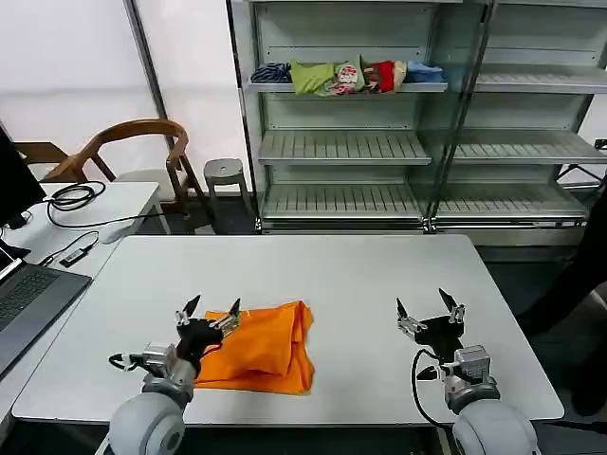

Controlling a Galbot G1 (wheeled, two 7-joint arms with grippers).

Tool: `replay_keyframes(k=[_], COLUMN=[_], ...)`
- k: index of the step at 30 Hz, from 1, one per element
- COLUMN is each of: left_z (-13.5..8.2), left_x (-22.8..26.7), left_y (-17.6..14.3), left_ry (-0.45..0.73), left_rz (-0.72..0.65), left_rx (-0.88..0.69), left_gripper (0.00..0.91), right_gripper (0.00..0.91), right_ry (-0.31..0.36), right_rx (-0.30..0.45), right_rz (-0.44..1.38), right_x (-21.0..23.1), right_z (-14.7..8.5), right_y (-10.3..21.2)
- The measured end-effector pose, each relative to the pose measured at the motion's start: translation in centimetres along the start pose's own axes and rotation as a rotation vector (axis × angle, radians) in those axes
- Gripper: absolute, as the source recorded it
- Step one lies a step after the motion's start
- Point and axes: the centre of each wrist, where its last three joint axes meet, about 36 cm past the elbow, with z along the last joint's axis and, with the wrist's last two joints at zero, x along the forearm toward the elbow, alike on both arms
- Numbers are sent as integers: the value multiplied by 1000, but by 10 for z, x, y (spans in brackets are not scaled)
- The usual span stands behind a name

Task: Fold and organize the clothes.

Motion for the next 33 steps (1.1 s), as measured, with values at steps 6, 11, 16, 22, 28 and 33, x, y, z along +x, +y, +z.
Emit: replay_keyframes(k=[6,11,16,22,28,33], left_z=[24,36,42,49,53,61], left_x=[5,5,3,-2,-6,-7], left_y=[13,17,18,19,24,22], left_ry=[78,119,139,159,169,181], left_rz=[-68,-89,-87,-83,-84,-73], left_rx=[-17,-9,18,49,61,65], left_gripper=[907,907,907,907,907,907], right_gripper=[907,907,907,907,907,907], right_ry=[2,3,5,6,9,9], right_rx=[1,6,10,14,16,15], right_rz=[-2,-3,-4,-8,-11,-13], right_x=[1,3,3,2,1,-1], right_z=[1,2,2,2,3,3], right_y=[2,4,5,7,10,12])
